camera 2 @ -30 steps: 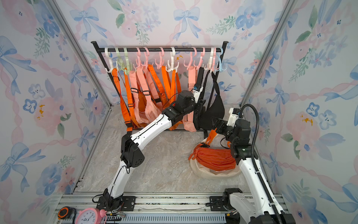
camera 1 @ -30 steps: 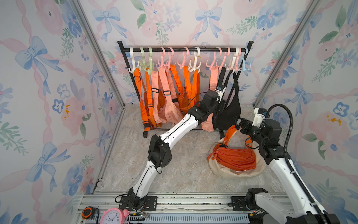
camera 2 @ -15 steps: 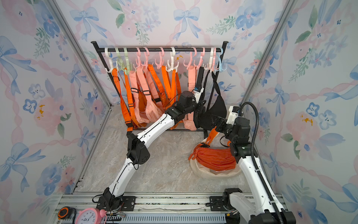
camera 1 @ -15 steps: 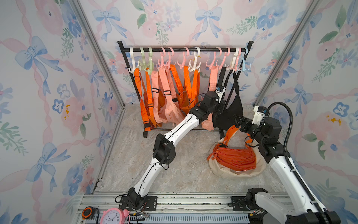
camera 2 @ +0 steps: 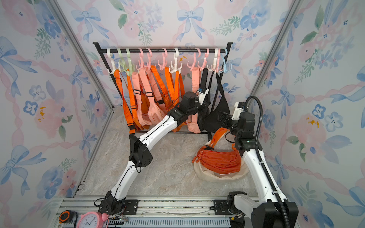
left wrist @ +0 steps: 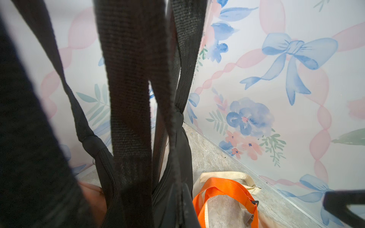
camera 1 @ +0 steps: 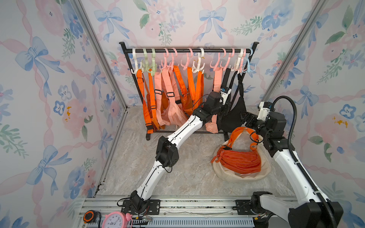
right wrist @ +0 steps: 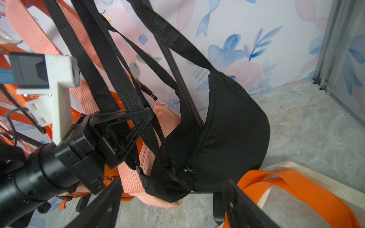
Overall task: Take the bag off the hook
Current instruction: Pick up the bag from the hook.
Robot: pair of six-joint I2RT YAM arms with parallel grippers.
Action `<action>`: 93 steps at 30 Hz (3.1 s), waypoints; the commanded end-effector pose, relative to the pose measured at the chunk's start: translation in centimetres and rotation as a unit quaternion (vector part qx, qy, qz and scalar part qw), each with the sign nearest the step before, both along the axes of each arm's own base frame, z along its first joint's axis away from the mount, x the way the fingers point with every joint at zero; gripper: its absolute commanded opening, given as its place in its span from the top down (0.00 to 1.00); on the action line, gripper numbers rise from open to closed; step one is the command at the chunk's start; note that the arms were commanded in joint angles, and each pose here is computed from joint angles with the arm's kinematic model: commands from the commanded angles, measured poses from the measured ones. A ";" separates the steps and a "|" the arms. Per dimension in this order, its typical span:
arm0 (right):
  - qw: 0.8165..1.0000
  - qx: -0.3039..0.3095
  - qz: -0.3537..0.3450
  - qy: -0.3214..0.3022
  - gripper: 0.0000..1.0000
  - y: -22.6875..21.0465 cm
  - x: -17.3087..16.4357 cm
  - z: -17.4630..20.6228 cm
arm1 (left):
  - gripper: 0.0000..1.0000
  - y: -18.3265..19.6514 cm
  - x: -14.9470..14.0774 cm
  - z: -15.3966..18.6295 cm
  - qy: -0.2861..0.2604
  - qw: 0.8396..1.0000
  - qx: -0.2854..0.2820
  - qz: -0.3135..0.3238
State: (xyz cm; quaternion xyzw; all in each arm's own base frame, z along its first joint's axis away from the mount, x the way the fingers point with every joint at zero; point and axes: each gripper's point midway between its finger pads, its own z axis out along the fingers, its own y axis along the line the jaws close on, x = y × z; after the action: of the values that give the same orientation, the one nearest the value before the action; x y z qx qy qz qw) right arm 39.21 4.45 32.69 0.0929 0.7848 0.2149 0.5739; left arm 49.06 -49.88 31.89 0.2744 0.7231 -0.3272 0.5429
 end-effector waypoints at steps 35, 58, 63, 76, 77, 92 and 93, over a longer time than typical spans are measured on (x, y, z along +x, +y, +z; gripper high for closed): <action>0.980 -0.053 0.165 -0.101 0.55 -1.2 15.4 5.4 | 1.00 1.4 0.0 3.2 -0.022 0.999 -0.019 -0.025; 0.969 -0.048 0.217 -0.109 0.66 0.2 17.5 3.7 | 0.99 1.0 2.2 0.9 -0.009 0.999 -0.036 -0.002; 0.969 -0.060 0.221 -0.096 0.63 0.2 17.5 2.4 | 0.94 1.7 3.4 -0.3 0.007 0.999 -0.041 0.012; 0.970 -0.049 0.224 -0.083 0.86 0.4 18.5 1.0 | 0.65 2.0 4.9 -2.4 0.027 0.998 -0.053 0.010; 0.970 -0.049 0.225 -0.083 0.88 0.5 18.5 1.0 | 0.64 1.8 4.9 -2.5 0.029 0.998 -0.056 0.007; 0.970 -0.057 0.220 -0.083 1.00 0.2 18.2 1.2 | 0.54 0.0 3.6 -2.6 0.028 0.995 -0.078 -0.046; 0.970 -0.057 0.220 -0.083 1.00 0.2 18.1 1.3 | 0.55 0.0 3.6 -2.6 0.028 0.995 -0.079 -0.046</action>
State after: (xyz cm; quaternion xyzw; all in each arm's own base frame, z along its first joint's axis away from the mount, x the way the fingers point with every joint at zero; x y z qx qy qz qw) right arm 57.67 4.14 33.03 -0.1195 0.7520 0.2994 0.5750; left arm 52.31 -49.38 30.11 0.2554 0.7009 -0.4054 0.5284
